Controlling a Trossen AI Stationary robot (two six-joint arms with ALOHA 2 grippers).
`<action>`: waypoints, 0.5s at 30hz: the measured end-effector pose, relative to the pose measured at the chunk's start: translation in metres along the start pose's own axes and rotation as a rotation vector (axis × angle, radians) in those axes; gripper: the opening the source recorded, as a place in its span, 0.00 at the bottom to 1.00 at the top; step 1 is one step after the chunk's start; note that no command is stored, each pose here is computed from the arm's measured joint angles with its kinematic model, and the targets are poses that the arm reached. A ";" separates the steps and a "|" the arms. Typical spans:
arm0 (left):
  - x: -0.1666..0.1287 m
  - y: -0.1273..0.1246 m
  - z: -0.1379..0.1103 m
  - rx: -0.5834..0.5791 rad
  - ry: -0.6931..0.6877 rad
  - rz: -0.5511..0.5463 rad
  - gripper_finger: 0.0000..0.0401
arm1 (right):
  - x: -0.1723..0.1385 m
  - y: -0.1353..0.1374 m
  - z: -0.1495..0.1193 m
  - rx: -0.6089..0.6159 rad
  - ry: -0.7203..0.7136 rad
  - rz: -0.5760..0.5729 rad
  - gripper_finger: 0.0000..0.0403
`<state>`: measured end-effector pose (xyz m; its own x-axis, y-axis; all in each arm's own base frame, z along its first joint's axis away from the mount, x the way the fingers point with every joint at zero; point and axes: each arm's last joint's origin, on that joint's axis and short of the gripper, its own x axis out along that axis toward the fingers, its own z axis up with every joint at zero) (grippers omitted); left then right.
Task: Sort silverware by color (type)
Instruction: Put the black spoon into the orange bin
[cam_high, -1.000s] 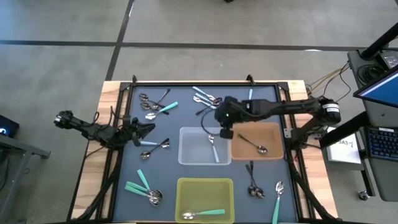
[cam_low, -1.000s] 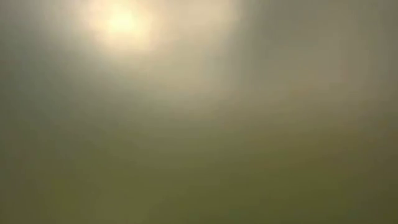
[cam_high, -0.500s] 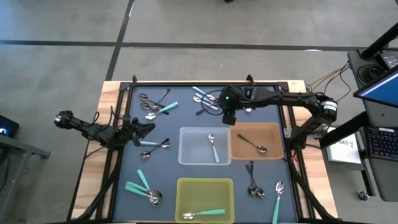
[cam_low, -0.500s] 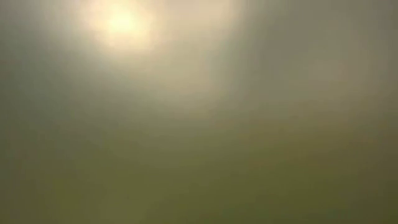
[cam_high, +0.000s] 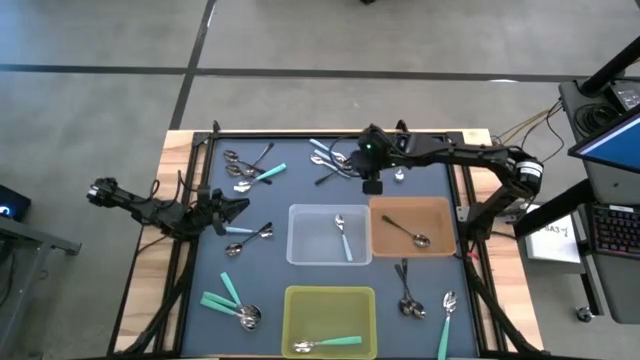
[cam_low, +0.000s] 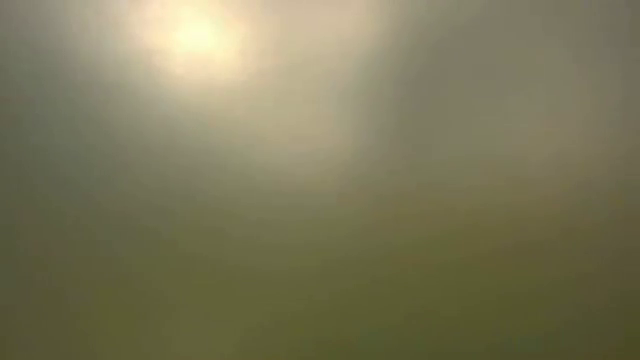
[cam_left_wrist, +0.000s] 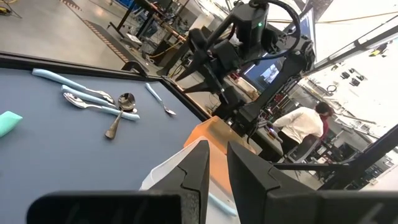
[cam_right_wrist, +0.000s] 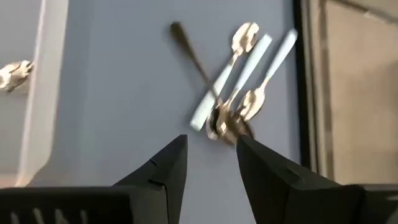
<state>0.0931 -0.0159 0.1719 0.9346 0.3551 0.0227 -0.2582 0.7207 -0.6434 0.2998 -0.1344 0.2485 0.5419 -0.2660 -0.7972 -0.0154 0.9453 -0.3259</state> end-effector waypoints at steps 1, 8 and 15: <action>0.000 0.000 0.000 0.000 0.000 0.000 0.10 | 0.001 0.000 0.001 0.001 -0.019 -0.011 0.34; 0.000 0.000 0.000 0.000 0.000 0.000 0.10 | 0.026 0.000 0.001 0.019 -0.030 -0.013 0.40; 0.000 0.000 0.000 0.000 0.000 0.000 0.10 | 0.063 -0.004 0.009 0.040 0.044 0.021 0.41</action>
<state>0.0931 -0.0159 0.1719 0.9345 0.3552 0.0227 -0.2583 0.7207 -0.6433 0.3419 -0.1536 0.2044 0.5040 -0.2535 -0.8257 0.0076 0.9572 -0.2892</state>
